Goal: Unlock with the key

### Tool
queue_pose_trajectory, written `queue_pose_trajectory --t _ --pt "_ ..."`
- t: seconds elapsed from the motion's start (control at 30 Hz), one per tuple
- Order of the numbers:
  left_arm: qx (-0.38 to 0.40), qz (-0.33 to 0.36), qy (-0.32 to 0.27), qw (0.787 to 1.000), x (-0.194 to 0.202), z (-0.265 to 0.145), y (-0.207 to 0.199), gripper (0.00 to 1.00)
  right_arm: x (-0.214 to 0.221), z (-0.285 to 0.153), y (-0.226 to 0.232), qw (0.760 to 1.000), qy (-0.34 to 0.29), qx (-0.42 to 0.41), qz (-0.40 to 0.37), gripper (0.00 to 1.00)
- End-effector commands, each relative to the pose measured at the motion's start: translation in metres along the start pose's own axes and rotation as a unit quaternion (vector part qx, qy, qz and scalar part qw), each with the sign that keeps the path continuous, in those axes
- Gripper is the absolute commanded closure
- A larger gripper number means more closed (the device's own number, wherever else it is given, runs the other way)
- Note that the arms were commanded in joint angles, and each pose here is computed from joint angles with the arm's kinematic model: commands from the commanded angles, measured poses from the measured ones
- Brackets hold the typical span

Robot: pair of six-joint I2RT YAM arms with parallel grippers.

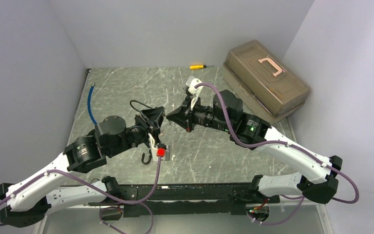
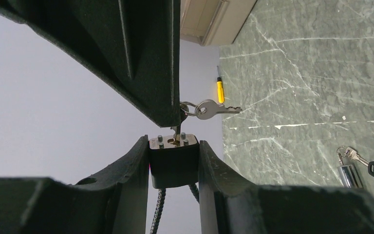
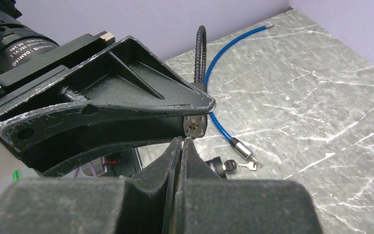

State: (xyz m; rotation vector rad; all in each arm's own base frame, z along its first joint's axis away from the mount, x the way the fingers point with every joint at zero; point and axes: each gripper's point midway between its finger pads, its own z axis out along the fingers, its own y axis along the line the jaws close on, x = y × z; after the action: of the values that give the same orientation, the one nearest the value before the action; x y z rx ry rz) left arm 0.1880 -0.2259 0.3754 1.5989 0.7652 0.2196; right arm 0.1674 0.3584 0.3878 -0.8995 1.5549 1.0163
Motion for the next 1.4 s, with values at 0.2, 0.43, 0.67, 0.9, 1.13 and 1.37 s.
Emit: queue_pose_trajectory --t 0.2,0.43,0.67,0.9,1.13,1.37 --pt "-0.051 -0.016 -0.060 0.997 -0.027 -0.011 0.038 1.00 -0.016 0.006 0.013 0.999 -0.040 -0.016 -0.017 1.00" --pt "-0.043 -0.006 -0.086 0.995 -0.038 -0.013 0.038 1.00 -0.011 0.005 0.013 0.999 -0.040 -0.017 -0.016 1.00" --pt "-0.036 0.009 -0.087 0.996 -0.041 -0.009 0.033 1.00 -0.010 0.010 0.017 0.999 -0.037 -0.029 -0.011 1.00" --pt "-0.015 0.038 -0.095 0.995 -0.044 -0.006 0.017 1.00 -0.007 0.014 0.018 0.999 -0.036 -0.033 -0.013 1.00" --pt "-0.002 0.052 -0.097 0.994 -0.044 -0.002 0.005 1.00 -0.005 0.016 0.019 0.998 -0.031 -0.041 -0.025 1.00" --pt "0.000 0.057 -0.097 0.994 -0.043 -0.001 -0.001 1.00 -0.008 0.014 0.019 0.998 -0.038 -0.039 -0.026 1.00"
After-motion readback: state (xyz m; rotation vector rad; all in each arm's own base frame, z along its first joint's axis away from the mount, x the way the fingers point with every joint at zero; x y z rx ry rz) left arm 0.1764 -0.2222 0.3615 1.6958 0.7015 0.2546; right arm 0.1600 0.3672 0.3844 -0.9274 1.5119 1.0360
